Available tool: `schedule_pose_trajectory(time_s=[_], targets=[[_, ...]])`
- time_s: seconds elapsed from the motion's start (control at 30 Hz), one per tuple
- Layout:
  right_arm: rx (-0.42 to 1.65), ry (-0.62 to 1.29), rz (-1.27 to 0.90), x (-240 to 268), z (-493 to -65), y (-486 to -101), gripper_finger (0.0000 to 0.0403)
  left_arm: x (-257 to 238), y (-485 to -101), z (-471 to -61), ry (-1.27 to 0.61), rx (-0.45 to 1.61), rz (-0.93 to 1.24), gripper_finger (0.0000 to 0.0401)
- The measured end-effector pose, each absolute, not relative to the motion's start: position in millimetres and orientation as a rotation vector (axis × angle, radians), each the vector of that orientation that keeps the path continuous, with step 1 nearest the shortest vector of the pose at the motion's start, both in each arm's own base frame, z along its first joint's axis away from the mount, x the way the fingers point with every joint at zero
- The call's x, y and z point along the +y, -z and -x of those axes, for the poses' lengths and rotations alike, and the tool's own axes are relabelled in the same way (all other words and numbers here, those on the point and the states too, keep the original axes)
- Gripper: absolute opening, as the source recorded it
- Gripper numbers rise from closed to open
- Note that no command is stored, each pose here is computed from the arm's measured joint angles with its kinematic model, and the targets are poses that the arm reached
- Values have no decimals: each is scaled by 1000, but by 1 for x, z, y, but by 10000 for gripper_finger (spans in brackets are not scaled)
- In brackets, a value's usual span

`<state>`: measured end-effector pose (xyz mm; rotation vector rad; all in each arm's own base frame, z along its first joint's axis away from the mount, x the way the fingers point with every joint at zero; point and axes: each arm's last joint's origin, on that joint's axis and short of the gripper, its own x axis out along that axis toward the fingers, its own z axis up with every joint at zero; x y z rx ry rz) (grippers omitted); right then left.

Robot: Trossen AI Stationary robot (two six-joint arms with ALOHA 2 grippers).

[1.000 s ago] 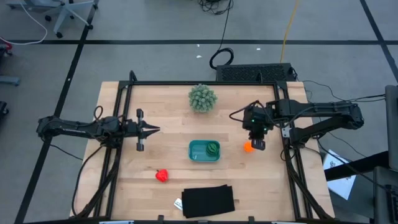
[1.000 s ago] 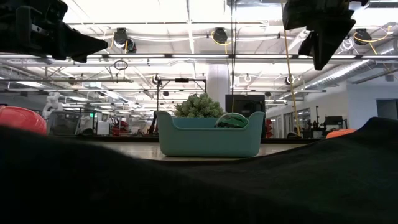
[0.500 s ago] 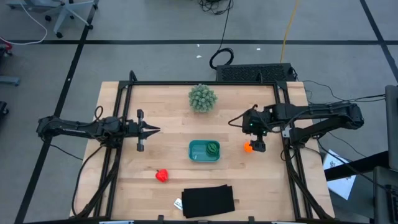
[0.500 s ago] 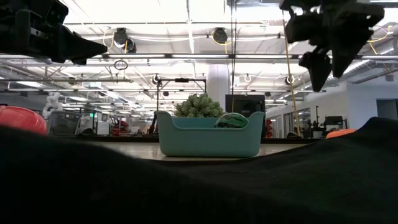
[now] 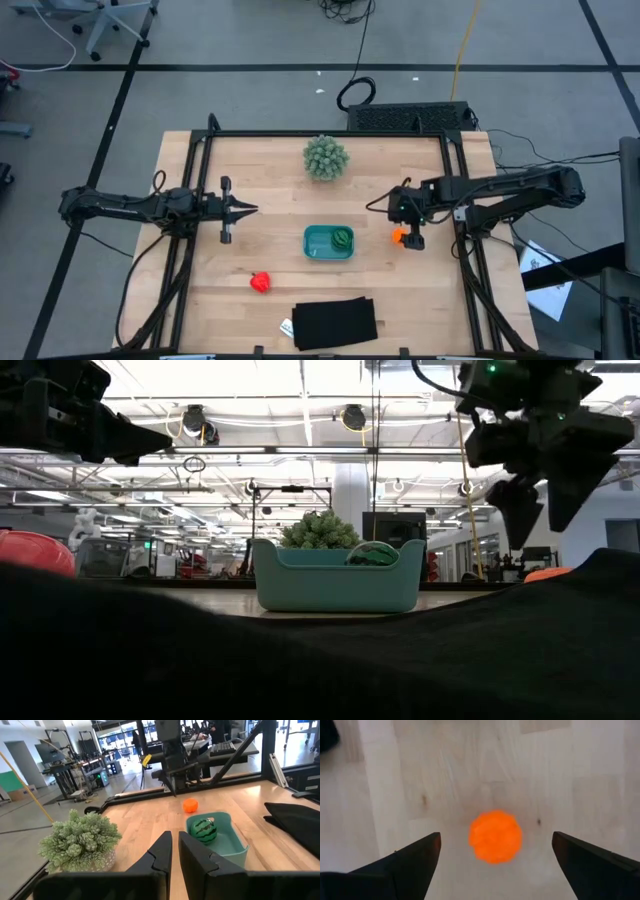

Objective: Pick and placing Produce into tupperware
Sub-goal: Put the pumpkin toy into the bin

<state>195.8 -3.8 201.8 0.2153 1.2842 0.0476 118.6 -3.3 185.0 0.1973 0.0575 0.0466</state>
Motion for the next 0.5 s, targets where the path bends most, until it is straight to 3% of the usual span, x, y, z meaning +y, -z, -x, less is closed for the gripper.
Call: schedule_pose_trajectory(time_s=[0.5], targets=[[1284,-69,-268,-2,-190,-179,375,-3,-185,-119,-46,62,-186,37]])
